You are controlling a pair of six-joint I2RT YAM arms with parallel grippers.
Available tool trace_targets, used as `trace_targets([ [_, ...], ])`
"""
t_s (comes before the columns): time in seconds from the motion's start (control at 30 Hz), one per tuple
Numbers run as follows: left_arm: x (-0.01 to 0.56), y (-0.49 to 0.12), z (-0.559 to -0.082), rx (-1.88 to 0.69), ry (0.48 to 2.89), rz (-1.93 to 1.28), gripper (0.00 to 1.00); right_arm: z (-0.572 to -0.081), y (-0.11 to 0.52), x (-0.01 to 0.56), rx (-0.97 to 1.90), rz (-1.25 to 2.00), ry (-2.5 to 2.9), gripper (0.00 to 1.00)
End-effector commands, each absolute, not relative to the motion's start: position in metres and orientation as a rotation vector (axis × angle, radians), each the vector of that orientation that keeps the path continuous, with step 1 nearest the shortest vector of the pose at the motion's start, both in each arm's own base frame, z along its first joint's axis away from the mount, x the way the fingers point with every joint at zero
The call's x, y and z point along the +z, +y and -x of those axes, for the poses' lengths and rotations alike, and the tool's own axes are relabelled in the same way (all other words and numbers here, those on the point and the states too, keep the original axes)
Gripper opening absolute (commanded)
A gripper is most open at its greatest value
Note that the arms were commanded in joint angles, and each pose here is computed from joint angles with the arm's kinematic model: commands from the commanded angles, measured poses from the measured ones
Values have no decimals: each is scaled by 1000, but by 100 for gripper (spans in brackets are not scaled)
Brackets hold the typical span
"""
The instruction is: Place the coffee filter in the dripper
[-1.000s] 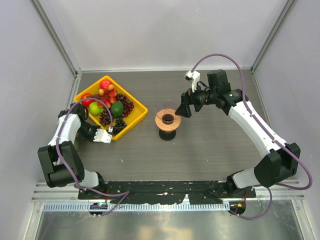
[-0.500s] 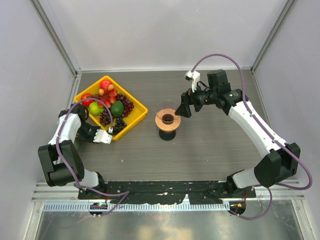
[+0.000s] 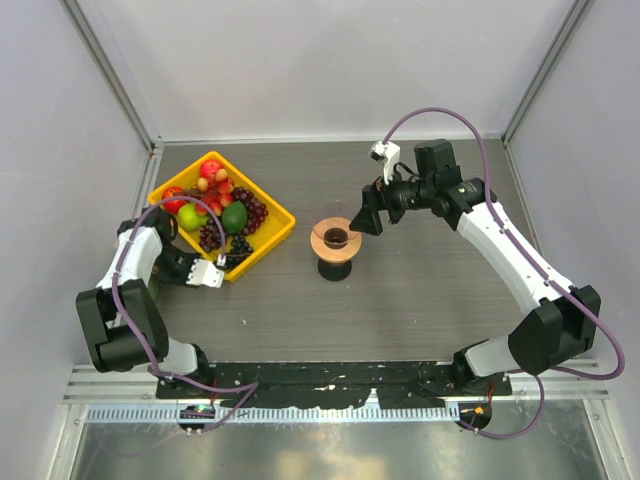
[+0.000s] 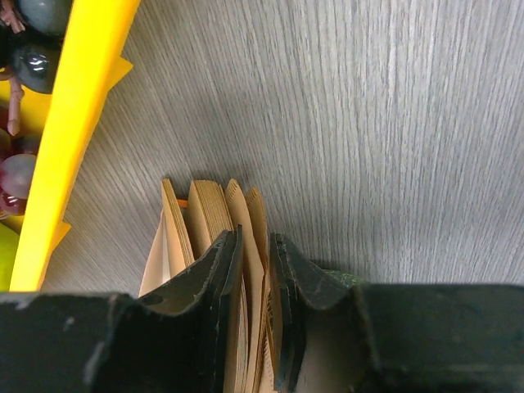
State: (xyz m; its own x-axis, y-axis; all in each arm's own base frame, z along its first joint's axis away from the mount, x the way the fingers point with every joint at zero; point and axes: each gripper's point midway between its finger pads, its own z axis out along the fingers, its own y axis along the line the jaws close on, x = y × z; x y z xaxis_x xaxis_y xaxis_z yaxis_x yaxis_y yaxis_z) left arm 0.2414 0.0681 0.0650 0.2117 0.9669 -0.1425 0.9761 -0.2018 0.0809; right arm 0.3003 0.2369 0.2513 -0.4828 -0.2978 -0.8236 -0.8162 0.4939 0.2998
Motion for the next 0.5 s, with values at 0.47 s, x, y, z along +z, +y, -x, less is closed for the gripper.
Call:
trace_targets([
  [0.47, 71, 77, -261, -8, 1850, -2358, 6, -304, 244, 261, 950, 919, 1978, 92],
])
